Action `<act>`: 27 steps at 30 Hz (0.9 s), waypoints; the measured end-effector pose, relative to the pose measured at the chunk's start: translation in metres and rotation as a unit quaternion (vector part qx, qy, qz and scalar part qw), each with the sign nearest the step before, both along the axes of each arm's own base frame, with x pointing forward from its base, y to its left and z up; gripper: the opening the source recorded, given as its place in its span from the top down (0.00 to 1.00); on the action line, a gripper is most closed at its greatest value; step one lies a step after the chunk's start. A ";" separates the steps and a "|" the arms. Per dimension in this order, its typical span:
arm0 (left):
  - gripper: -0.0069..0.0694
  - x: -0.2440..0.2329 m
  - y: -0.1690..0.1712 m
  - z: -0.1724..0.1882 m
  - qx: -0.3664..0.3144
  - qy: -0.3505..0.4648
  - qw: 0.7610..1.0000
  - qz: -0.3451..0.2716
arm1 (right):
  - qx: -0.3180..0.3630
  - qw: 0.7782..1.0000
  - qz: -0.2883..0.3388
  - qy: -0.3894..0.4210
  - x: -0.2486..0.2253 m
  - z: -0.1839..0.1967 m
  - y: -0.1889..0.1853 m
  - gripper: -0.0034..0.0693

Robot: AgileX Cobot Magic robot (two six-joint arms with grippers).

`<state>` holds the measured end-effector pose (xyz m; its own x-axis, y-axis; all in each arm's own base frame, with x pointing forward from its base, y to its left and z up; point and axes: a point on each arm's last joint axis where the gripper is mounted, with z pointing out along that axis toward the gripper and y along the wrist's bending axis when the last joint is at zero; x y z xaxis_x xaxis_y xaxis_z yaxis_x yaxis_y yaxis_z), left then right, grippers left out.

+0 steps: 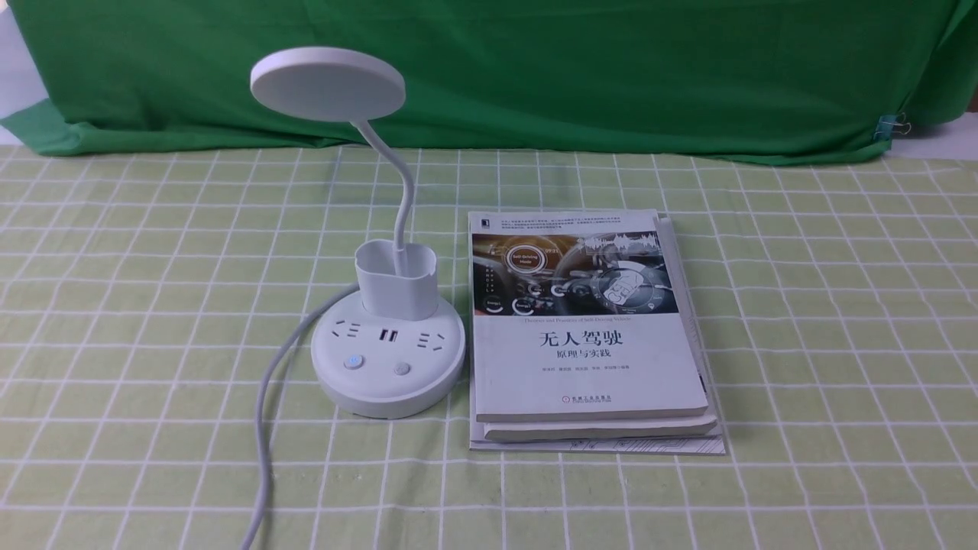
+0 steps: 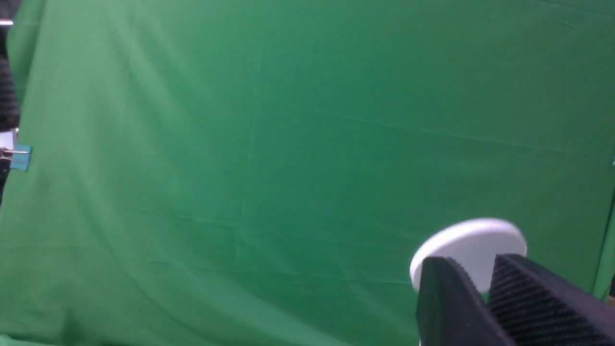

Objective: Turn on the table lamp on the green coffee tablecloth with your hand.
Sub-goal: 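Press the power button on the lamp base to turn the lamp on with the left gripper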

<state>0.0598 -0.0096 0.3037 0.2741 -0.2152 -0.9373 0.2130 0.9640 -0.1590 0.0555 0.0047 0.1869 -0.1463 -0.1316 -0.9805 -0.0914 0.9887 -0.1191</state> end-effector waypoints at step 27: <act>0.72 0.165 -0.036 -0.065 0.074 0.529 0.845 -0.029 | 0.000 1.000 0.000 0.000 0.000 0.000 0.000 0.62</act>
<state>0.2251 -0.0459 0.2392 -0.7411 -0.0573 -0.6689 0.0760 0.9828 -0.1683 0.0555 0.0047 0.1869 -0.1463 -0.1316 -0.9805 -0.0914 0.9887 -0.1191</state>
